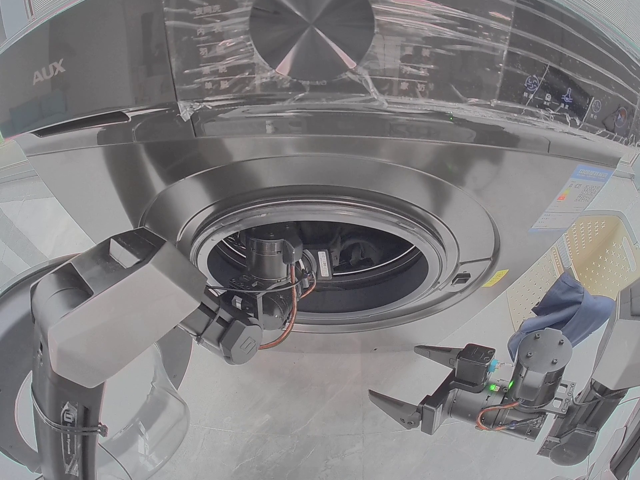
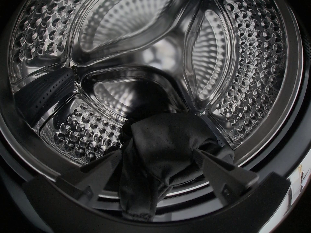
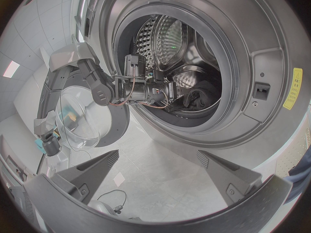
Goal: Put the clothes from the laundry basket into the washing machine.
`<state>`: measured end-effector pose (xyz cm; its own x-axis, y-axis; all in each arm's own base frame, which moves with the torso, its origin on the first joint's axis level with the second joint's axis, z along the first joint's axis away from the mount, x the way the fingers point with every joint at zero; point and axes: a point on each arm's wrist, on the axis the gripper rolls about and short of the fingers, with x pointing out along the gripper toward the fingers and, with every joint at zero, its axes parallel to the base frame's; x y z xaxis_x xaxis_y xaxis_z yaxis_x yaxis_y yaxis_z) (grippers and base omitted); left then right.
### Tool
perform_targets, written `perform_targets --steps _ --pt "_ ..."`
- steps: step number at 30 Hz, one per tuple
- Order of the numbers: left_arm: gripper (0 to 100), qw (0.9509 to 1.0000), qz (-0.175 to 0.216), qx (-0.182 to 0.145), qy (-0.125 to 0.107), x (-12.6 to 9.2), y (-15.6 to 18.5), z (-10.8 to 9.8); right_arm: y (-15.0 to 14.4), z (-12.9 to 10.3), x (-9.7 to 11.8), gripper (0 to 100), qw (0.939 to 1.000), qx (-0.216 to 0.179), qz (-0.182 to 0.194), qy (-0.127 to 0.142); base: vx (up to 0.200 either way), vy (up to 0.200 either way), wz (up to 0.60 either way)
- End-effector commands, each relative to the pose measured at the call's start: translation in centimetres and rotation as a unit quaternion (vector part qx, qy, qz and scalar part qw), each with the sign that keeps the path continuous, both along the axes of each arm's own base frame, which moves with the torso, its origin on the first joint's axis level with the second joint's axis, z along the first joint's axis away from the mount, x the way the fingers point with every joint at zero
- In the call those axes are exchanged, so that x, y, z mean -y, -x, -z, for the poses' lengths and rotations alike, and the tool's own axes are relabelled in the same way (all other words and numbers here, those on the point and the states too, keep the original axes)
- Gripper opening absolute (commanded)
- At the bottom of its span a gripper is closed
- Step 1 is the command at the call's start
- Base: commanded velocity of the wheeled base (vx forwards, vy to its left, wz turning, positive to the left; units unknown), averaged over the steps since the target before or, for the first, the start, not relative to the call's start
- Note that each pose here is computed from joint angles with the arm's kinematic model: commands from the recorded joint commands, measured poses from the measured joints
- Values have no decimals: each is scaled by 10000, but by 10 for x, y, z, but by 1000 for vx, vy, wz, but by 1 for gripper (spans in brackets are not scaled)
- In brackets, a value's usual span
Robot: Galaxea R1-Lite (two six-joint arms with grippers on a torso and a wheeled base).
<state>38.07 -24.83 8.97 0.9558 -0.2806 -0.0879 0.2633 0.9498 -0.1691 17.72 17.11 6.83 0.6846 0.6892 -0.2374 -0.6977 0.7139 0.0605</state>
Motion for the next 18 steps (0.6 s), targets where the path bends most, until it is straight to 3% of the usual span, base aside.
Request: perform_targets --steps 1,5,6,18 --pt "100 10000 2 19 -8 -4 6 -14 1 0 -1 100 10000 1 -25 -2 0 0 0" --pt "100 9998 15 -127 -159 -4 7 -3 1 0 -1 100 10000 1 -25 -2 0 0 0" --pt "100 9993 43 -239 -274 -4 7 8 0 0 -1 100 10000 1 -17 -2 0 0 0" --pt "100 9981 146 -447 -410 1 -2 39 1 0 -1 100 10000 1 -25 -2 0 0 0"
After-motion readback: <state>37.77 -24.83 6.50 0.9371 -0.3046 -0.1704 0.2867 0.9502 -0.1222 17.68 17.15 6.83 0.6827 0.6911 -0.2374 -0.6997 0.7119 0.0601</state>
